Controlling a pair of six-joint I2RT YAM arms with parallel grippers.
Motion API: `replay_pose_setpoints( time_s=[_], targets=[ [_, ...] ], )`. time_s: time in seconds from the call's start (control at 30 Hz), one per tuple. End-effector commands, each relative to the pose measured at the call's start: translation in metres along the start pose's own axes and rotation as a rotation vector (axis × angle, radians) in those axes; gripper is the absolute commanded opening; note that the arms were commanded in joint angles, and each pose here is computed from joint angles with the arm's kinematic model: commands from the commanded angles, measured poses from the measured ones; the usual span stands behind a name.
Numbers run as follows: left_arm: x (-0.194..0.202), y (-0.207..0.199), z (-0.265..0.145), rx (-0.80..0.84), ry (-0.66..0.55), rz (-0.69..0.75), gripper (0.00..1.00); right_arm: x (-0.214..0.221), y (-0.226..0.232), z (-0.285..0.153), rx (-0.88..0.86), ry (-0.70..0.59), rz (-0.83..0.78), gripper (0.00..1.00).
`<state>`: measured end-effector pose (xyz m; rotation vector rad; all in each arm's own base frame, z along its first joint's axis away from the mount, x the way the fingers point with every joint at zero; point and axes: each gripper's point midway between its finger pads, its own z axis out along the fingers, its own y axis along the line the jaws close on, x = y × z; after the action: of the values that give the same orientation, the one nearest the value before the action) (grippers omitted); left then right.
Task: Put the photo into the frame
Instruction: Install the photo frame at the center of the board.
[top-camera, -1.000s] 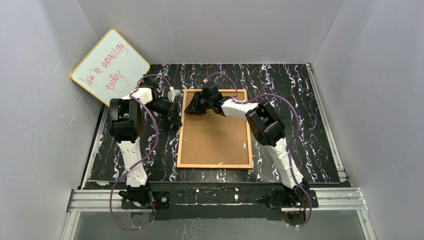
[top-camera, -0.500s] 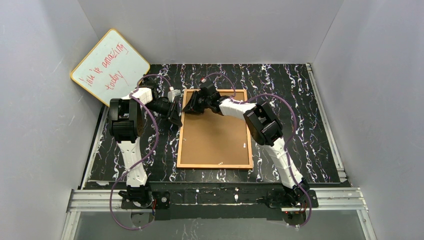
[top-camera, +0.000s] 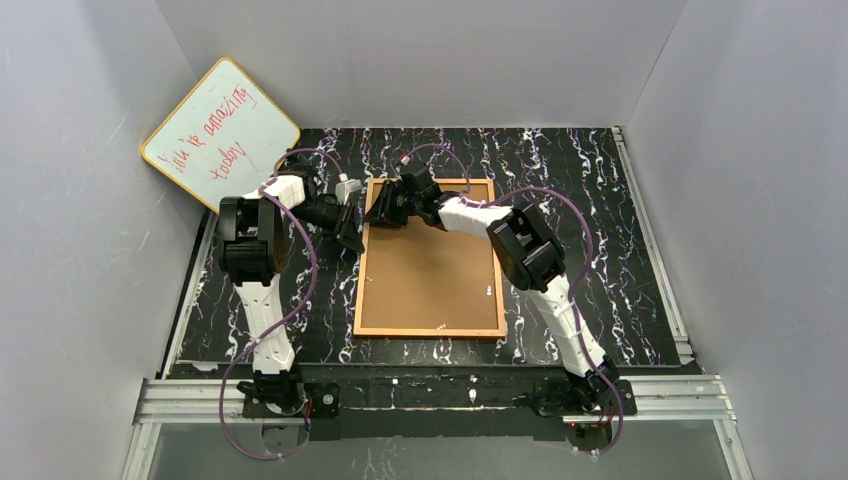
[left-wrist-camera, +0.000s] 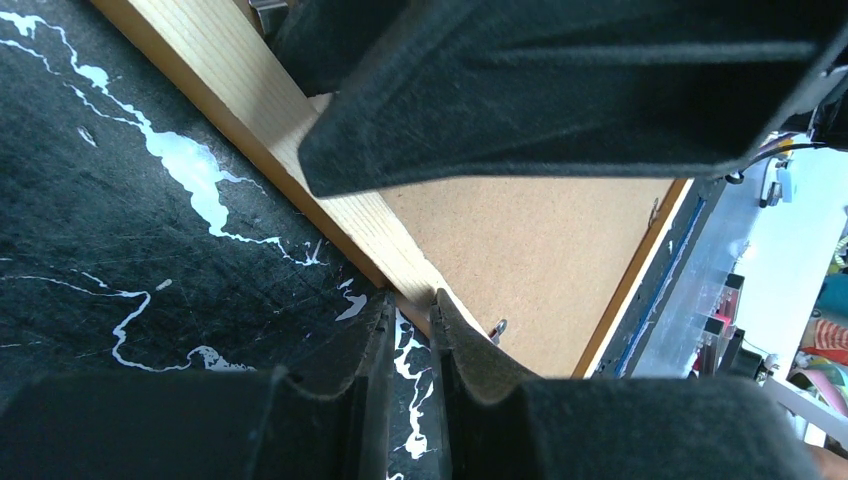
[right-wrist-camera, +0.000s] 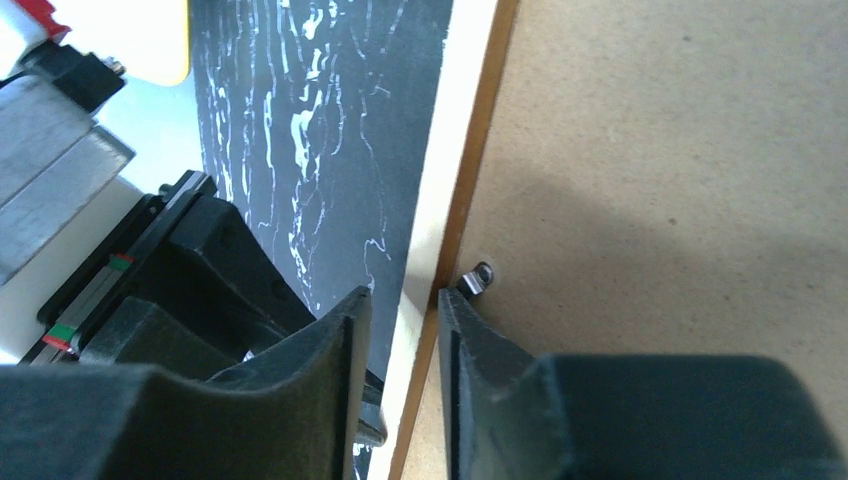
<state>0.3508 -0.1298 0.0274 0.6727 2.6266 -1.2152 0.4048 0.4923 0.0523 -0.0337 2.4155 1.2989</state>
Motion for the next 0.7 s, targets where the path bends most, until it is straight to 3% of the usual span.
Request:
replay_pose_setpoints(
  time_s=[0.0, 0.13, 0.37, 0.67],
  targets=[
    [0.031, 0.029, 0.014, -0.111, 0.136, 0.069, 0.08, -0.019, 0.046, -0.026, -0.135, -0.087, -0.122, 0.47],
    [0.028, 0.025, 0.012, -0.096, 0.132, 0.057, 0.08, -0.007, 0.064, -0.051, -0.18, -0.028, -0.137, 0.5],
    [0.03, 0.014, 0.003, -0.075, 0.13, 0.06, 0.08, 0.055, 0.04, -0.082, -0.202, 0.152, -0.149, 0.47],
    [0.044, 0.016, 0.009, -0.066, 0.152, 0.033, 0.08, 0.107, 0.029, -0.082, -0.23, 0.322, -0.228, 0.45]
  ],
)
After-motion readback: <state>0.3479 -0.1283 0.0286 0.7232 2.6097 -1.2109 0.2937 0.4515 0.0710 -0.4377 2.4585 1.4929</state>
